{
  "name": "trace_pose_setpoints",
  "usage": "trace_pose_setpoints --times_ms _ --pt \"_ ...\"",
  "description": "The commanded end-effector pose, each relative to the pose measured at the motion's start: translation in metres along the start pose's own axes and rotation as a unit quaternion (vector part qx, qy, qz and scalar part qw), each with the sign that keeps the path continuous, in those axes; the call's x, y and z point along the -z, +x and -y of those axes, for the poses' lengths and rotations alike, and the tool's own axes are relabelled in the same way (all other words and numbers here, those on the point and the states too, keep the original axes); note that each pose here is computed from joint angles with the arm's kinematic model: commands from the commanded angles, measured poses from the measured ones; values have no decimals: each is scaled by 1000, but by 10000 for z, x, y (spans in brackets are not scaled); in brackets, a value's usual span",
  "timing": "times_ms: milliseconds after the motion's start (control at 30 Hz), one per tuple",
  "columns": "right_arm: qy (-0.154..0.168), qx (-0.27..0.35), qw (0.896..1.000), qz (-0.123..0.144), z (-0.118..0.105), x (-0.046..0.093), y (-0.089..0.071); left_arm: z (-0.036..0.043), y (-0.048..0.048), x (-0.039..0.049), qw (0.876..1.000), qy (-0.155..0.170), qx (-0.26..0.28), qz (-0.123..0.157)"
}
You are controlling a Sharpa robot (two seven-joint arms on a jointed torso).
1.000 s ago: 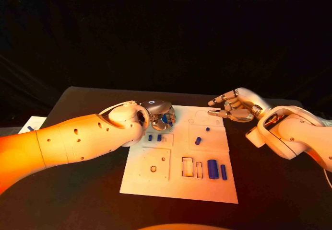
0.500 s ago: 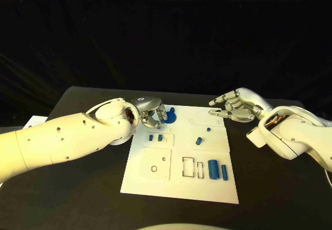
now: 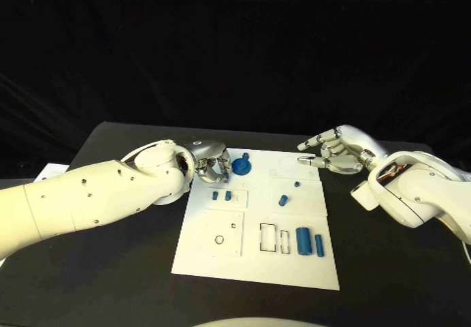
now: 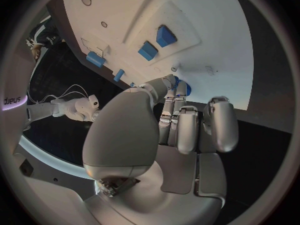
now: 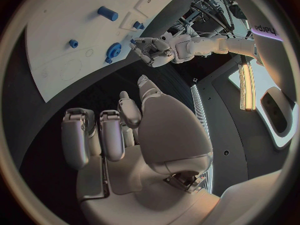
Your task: Assemble the parts on the task board
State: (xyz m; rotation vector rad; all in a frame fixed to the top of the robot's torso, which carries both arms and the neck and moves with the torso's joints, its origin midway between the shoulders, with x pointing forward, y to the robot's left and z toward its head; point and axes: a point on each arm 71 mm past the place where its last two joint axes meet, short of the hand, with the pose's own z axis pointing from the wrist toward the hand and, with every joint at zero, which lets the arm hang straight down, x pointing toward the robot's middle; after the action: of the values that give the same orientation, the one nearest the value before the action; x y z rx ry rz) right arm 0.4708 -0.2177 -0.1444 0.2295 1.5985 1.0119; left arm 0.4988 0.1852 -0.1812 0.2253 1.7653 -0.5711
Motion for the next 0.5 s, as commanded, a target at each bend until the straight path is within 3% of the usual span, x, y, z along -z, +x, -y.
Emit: trace_pose_setpoints --times_ms 33,500 --pt "-5 3 1000 -5 -9 -2 15 9 34 -13 1000 -2 1 -19" --pt "-5 3 1000 -5 -7 -1 14 10 70 -20 999 -6 -2 -35"
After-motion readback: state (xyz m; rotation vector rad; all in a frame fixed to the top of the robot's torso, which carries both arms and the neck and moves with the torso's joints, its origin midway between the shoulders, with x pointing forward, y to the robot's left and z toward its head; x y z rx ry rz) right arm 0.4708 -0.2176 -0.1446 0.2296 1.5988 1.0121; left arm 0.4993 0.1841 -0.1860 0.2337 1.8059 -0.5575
